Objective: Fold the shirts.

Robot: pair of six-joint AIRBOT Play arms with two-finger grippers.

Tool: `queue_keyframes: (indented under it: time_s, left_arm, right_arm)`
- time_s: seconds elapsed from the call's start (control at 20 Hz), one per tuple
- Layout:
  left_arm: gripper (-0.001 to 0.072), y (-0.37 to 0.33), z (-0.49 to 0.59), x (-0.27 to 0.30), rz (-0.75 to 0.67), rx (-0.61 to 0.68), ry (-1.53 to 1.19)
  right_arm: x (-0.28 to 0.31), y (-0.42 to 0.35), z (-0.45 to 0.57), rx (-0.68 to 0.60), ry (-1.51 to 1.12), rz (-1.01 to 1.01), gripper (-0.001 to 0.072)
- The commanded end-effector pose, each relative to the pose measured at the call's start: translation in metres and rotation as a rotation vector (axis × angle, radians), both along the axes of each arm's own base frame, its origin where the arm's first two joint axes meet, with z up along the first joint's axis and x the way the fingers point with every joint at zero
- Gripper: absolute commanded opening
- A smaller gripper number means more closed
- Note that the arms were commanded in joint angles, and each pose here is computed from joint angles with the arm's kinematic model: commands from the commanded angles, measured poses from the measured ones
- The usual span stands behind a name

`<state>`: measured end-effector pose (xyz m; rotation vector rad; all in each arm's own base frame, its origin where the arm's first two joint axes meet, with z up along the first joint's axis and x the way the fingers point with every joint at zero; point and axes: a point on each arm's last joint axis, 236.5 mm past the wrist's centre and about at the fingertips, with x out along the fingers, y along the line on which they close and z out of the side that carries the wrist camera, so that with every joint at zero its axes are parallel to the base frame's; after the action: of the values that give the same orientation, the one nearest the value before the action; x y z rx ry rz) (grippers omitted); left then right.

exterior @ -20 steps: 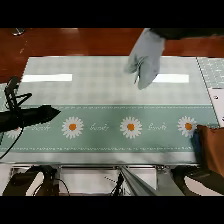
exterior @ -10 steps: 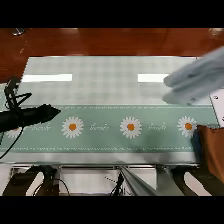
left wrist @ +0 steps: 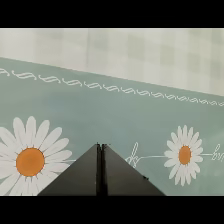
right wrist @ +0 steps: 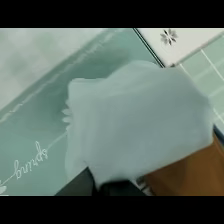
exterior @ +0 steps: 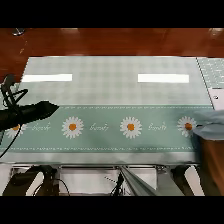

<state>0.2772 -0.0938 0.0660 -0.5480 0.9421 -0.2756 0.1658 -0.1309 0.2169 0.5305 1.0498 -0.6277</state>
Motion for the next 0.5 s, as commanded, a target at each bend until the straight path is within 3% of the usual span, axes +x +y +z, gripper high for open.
queue_keyframes:
  time_s: [0.0, 0.25, 0.3, 0.35, 0.4, 0.45]
  left_arm:
    - [0.0023, 0.001, 0.002, 0.003, 0.009, 0.002, -0.013]
    - [0.0023, 0.006, 0.007, 0.013, 0.04, 0.005, -0.055]
    - [0.0023, 0.007, 0.009, 0.015, 0.046, 0.004, -0.063]
    - [0.0023, 0.007, 0.01, 0.016, 0.05, -0.002, -0.069]
    - [0.0023, 0.006, 0.011, 0.017, 0.052, -0.008, -0.073]
    - [0.0023, 0.006, 0.011, 0.017, 0.048, -0.006, -0.073]
  right_arm:
    - [-0.07, -0.008, -0.045, 0.038, 0.106, -0.284, 0.0027]
    - [-0.161, -0.012, -0.046, -0.131, 0.199, -0.67, 0.003]
    - [-0.164, -0.012, -0.045, -0.138, 0.203, -0.683, 0.0104]
    - [-0.164, -0.012, -0.045, -0.139, 0.205, -0.681, 0.0408]
    - [-0.165, -0.013, -0.045, -0.141, 0.21, -0.68, 0.0641]
    - [-0.165, -0.014, -0.046, -0.141, 0.217, -0.681, 0.0634]
